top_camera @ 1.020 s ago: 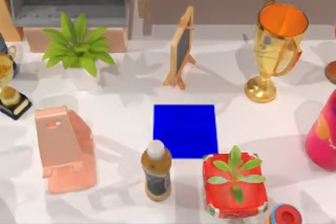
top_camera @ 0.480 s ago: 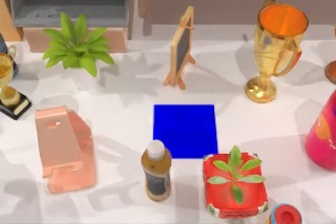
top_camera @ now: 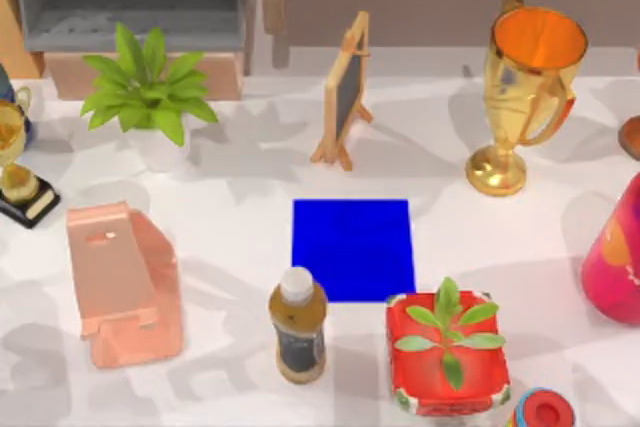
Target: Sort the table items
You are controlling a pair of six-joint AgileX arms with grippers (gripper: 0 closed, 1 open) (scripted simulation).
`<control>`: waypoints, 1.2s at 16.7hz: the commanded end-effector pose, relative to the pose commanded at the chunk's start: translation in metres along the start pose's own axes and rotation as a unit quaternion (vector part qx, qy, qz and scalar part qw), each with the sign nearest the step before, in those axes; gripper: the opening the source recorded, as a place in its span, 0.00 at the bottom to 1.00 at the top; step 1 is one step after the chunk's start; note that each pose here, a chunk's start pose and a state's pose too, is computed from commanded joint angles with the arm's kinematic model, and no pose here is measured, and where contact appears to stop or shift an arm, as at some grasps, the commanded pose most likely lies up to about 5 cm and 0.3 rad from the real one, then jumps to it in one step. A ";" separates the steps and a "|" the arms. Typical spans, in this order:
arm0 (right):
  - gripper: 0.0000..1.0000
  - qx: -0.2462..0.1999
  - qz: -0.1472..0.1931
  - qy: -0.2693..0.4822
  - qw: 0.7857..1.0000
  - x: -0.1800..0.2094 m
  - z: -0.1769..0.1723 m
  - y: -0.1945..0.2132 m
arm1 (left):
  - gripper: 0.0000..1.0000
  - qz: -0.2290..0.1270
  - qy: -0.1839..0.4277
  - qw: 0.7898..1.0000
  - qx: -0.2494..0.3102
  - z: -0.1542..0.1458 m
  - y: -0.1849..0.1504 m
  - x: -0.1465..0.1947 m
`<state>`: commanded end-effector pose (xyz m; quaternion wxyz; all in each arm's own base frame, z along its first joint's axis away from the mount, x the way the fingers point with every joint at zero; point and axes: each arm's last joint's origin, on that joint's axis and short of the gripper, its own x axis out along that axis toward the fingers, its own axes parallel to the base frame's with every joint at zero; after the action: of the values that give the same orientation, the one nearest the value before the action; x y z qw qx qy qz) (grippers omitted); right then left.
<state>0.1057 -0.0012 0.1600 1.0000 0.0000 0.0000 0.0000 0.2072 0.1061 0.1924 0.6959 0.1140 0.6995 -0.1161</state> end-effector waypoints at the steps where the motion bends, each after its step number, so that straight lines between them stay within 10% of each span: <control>1: 1.00 0.000 0.000 0.000 1.000 0.000 0.000 0.000 | 1.00 0.001 -0.001 1.000 -0.002 -0.001 0.000 0.000; 17: 1.00 0.000 0.000 0.000 1.000 0.000 0.000 0.000 | 1.00 0.000 0.000 1.000 0.000 0.000 0.000 0.090; 20: 1.00 0.000 0.000 0.000 1.000 0.000 0.000 0.000 | 0.77 0.000 0.000 1.000 0.000 0.000 0.000 0.090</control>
<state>0.1057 -0.0012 0.1600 1.0000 0.0000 0.0000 0.0000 0.2067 0.1059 0.1024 0.6959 0.1140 0.6995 -0.1161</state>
